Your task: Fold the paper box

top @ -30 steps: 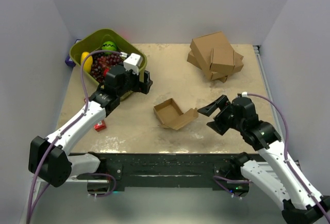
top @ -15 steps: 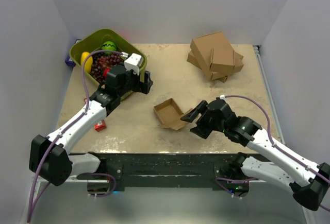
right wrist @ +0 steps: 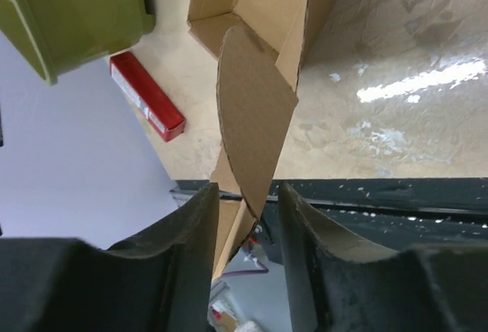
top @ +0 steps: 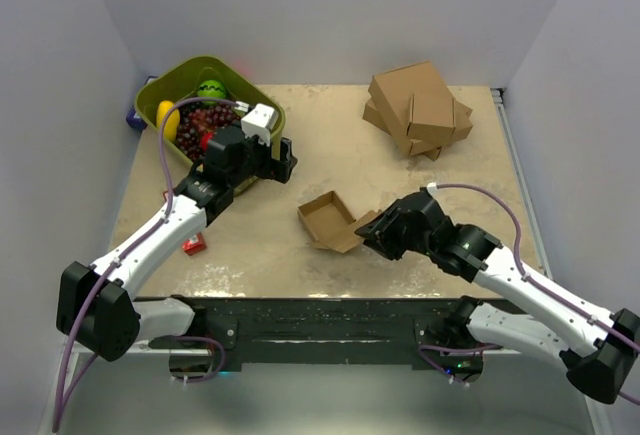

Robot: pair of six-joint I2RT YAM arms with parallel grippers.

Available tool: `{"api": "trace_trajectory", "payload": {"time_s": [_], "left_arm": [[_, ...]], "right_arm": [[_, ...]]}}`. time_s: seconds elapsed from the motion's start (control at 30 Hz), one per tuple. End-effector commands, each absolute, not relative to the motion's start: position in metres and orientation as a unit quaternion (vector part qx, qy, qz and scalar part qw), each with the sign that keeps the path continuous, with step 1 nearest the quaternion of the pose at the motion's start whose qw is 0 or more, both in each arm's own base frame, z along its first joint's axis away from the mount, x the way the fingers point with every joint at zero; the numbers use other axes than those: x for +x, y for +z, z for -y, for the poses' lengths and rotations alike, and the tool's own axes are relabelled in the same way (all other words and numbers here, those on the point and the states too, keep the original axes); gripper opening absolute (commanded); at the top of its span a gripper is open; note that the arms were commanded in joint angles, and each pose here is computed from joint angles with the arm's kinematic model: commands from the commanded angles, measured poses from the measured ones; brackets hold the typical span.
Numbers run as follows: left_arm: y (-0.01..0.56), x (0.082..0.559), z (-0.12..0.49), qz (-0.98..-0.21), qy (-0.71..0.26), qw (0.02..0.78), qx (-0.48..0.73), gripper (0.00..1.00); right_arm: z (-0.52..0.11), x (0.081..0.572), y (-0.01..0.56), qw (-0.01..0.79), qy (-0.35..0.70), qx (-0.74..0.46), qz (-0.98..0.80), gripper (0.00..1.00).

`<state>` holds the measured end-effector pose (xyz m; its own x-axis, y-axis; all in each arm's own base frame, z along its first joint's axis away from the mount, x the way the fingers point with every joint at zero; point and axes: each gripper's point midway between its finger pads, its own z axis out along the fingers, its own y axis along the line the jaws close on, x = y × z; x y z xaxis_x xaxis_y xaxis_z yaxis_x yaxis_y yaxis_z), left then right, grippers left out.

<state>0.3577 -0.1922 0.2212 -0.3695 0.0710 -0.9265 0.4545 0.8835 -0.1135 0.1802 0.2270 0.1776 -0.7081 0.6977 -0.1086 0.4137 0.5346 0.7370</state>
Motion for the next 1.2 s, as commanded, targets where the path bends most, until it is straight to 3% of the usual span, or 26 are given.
{"api": "trace_trajectory", "payload": {"time_s": [0.0,0.27,0.37,0.53,0.8,1.17], "left_arm": [[0.246,0.362,0.193,-0.785,-0.185,0.567,0.165,0.95],[0.251,0.361,0.192,-0.782,-0.187,0.572,0.164,0.95],[0.252,0.36,0.191,-0.782,-0.185,0.573,0.164,0.95],[0.254,0.36,0.191,-0.779,-0.185,0.576,0.166,0.95],[0.257,0.356,0.196,-0.772,-0.196,0.577,0.183,0.95],[0.291,0.33,0.228,-0.699,-0.265,0.594,0.296,0.96]], "right_arm": [[-0.219,0.196,0.192,0.253,0.341,0.321,-0.847,0.32],[-0.209,0.207,0.203,0.296,0.292,0.285,-0.864,0.07],[-0.211,0.208,0.201,0.299,0.288,0.27,-0.869,0.04],[-0.204,0.216,0.215,0.332,0.256,0.23,-0.878,0.02],[-0.202,0.225,0.24,0.357,0.178,0.068,-0.915,0.0],[-0.212,0.234,0.259,0.291,0.157,-0.174,-0.928,0.0]]}}
